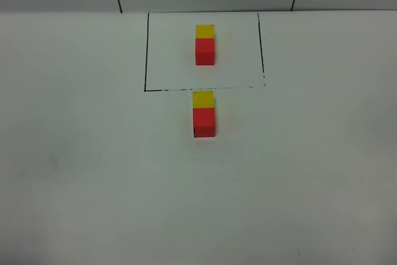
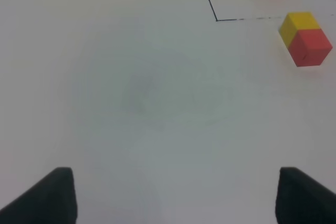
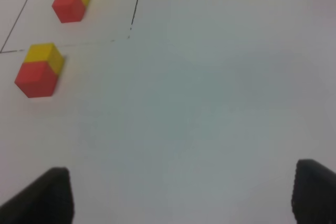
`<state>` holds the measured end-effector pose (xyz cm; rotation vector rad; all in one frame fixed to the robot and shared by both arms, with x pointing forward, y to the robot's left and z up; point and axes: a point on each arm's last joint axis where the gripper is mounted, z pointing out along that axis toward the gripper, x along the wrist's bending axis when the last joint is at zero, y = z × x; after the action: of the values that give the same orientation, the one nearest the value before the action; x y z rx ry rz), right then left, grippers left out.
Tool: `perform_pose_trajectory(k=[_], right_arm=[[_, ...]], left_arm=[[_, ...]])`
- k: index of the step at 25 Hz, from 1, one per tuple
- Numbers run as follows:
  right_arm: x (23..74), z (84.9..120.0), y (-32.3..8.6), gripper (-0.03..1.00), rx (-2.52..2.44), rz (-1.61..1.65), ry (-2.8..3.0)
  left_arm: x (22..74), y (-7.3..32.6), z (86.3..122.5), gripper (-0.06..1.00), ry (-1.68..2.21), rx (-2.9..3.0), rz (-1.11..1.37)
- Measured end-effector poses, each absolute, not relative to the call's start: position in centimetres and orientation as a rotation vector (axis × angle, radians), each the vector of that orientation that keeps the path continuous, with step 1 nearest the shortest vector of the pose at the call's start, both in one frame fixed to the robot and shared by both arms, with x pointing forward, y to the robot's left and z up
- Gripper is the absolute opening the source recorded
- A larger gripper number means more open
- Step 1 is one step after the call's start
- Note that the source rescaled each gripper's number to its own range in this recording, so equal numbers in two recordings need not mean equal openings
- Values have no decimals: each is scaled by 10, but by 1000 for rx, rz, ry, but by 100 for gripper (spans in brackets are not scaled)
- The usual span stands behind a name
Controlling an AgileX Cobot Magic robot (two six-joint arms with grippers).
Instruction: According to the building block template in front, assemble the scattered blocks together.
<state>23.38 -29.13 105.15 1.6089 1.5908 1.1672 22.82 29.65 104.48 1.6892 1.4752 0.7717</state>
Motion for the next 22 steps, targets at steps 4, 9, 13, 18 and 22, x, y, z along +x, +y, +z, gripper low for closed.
perform_pose_trajectory(k=[4,9,13,18,22], right_arm=[[234,1052,-291,82,1610,1168,1590],[234,1052,-291,82,1610,1168,1590],[234,1052,-291,82,1610,1167,1590],[234,1052,-291,82,1595,1158,1598],[234,1052,-291,82,1591,1155,1601]], left_arm=[[228,296,1045,63,1475,1689,772],[228,296,1045,63,1475,1689,772],[228,296,1045,63,1475,1689,772],[228,296,1045,63,1475,1689,772],[228,296,1045,63,1475,1689,772]])
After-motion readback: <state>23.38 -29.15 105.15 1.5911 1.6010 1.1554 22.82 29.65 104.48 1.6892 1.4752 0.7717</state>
